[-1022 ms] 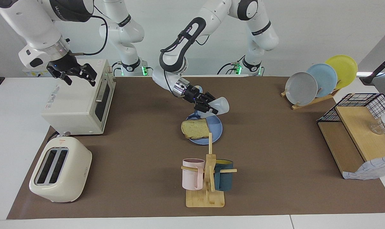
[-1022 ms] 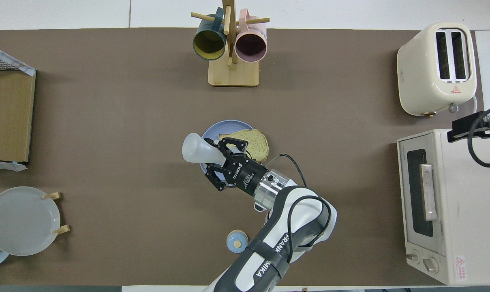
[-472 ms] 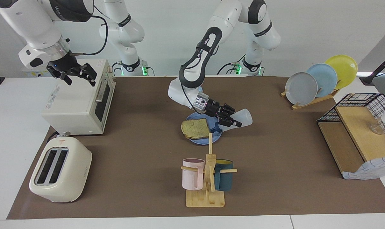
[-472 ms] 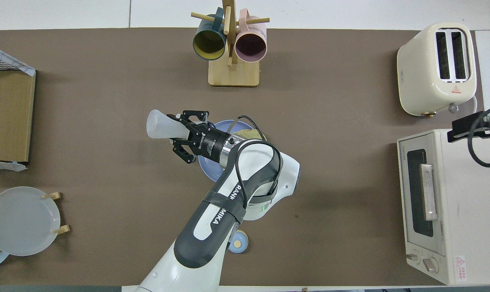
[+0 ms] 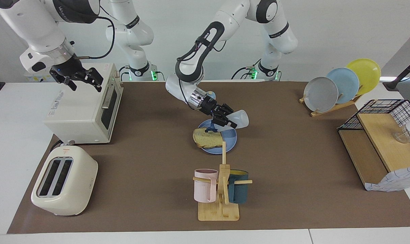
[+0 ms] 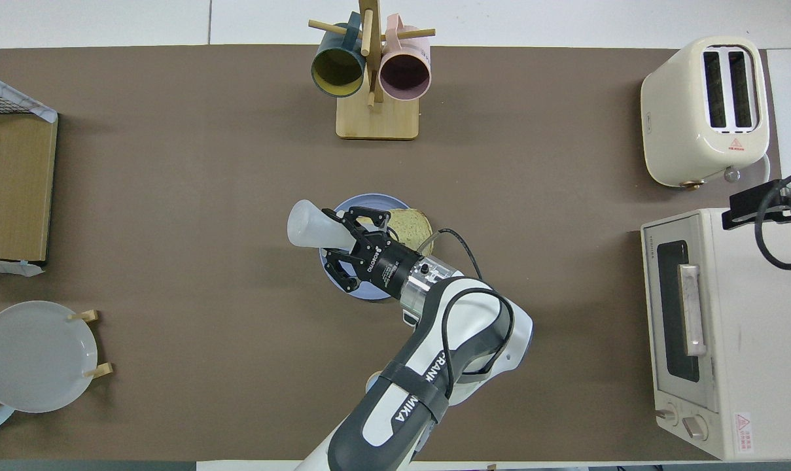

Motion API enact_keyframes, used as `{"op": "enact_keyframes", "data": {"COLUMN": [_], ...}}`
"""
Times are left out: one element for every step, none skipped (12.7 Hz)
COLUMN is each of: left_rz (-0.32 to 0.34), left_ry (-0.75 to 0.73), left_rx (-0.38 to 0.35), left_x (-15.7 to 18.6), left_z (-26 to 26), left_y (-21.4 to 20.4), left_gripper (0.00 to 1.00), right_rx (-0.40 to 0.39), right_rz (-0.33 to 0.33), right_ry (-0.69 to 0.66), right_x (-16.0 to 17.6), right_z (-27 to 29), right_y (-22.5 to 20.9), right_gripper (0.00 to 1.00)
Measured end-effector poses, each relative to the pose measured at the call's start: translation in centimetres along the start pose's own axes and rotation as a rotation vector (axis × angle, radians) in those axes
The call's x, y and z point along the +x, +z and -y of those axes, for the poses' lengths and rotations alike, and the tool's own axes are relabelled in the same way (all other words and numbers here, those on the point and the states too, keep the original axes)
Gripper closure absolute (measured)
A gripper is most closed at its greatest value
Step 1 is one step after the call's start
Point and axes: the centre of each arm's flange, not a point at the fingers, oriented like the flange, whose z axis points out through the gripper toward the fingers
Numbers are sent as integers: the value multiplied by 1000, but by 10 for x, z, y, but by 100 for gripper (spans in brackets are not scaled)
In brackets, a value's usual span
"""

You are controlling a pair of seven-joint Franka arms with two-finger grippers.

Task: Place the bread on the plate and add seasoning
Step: 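Shake the inverted bottle over the bread with the left gripper, then carry the bottle back beside the mug stand with the left gripper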

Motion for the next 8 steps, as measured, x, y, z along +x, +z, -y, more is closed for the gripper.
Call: {"op": "enact_keyframes", "data": {"left_rz": [6,14,15,6,-11,-30,-54,-88], "left_ry": [-3,-7,-16,-44,-92,-151,-210,-272], "left_rx": [-11,-34,-61,-96,-142,-191,-236,-277], "left_x": [-1,-3,-4,-6,-8,-12,-24,-42], "left_z": [2,5,10,15,17,20,24,31], "left_y": [8,24,46,67,83,93,96,95], "left_gripper": [54,54,54,54,54,54,54,54], "right_rx": [0,0,0,0,0,0,0,0], "right_rz": [0,0,0,0,0,0,0,0], "right_ry": [0,0,0,0,0,0,0,0], "right_x": [0,0,0,0,0,0,0,0], "right_z": [0,0,0,0,0,0,0,0], "right_y": [0,0,0,0,0,0,0,0], "right_gripper": [0,0,0,0,0,0,0,0]}}
